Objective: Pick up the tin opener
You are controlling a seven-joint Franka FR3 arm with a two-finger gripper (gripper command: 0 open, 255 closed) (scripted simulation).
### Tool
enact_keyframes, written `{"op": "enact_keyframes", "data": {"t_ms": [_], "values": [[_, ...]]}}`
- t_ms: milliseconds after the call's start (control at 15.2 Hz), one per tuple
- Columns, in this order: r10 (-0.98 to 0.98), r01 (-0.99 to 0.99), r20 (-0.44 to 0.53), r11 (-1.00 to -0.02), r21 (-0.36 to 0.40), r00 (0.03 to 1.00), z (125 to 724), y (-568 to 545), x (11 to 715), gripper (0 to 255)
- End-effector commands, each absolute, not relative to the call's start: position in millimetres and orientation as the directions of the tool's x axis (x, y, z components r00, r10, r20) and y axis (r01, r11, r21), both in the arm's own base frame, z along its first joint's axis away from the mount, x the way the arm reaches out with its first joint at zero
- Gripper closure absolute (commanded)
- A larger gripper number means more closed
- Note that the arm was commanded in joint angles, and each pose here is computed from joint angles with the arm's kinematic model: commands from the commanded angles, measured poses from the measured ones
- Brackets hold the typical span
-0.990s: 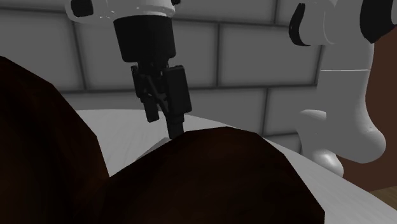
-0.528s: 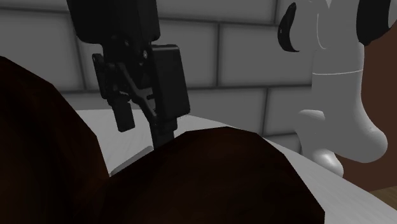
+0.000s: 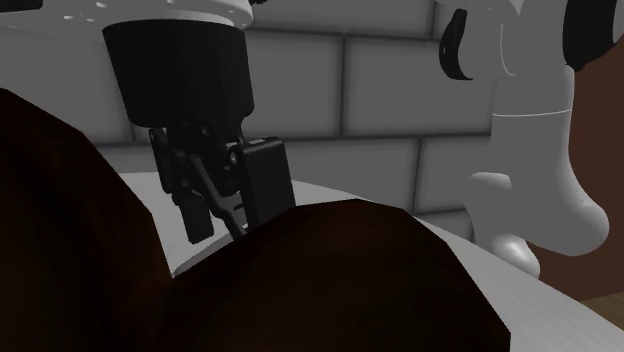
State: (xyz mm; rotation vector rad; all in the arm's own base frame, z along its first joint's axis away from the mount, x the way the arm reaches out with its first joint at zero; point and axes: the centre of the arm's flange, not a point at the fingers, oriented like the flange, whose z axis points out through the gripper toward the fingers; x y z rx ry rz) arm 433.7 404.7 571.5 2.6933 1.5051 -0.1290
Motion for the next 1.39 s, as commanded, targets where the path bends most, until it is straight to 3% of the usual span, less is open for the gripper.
{"op": "enact_keyframes", "data": {"t_ms": [0,594,1320], "values": [[0.847,0.852,-0.098,-0.524,0.006,0.522,569.1,405.6,433.5,255],[0.847,0.852,-0.098,-0.524,0.006,0.522,569.5,405.5,433.4,255],[0.847,0.852,-0.098,-0.524,0.006,0.522,627.6,405.5,433.4,255]]}}
